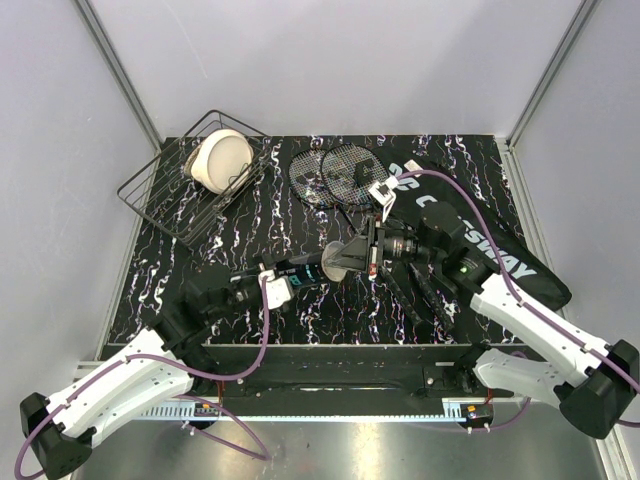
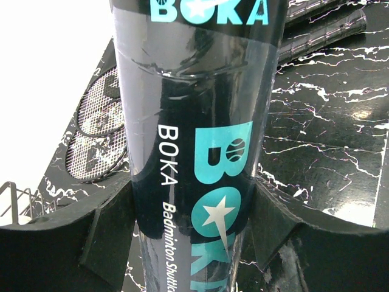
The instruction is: Pack up the badminton gear
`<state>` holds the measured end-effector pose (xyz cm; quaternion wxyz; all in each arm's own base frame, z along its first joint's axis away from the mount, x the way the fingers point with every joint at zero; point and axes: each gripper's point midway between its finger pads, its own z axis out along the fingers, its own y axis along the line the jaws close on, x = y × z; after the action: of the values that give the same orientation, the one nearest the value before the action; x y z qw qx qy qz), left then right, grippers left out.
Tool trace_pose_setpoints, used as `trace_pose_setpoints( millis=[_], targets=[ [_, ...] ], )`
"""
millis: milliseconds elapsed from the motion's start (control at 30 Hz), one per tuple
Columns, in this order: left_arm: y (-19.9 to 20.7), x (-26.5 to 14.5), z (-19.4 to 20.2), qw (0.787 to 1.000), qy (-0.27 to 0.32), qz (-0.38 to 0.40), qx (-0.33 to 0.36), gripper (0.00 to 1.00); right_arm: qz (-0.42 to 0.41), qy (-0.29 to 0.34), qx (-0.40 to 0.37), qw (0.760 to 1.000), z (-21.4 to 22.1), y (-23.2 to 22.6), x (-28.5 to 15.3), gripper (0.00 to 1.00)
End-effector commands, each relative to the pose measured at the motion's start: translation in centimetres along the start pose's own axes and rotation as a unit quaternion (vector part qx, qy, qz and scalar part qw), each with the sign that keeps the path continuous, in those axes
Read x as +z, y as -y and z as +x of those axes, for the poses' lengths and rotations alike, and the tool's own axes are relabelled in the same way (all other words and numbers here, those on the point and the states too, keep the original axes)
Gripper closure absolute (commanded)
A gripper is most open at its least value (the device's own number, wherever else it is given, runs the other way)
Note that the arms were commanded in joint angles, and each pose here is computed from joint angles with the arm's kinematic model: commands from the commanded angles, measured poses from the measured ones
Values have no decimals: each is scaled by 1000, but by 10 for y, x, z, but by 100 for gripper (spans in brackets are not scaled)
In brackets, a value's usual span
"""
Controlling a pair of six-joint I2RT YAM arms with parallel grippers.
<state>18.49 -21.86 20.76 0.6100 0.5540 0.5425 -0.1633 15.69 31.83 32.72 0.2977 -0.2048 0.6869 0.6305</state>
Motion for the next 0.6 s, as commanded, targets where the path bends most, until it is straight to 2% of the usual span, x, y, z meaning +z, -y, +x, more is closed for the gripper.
trace_pose_setpoints(
  millis=[0,333,567],
  targets=[
    [-16,-2,-46,996,85,-22,33,100,29,-29,1,999,16,2,-12,100],
    [-9,-1,-48,995,94,-1,37,100,-9,-55,17,998,22,-11,-10,100],
    [-5,-1,-49,995,97,8,35,100,-43,-29,8,999,10,-17,-1,100]
  ],
)
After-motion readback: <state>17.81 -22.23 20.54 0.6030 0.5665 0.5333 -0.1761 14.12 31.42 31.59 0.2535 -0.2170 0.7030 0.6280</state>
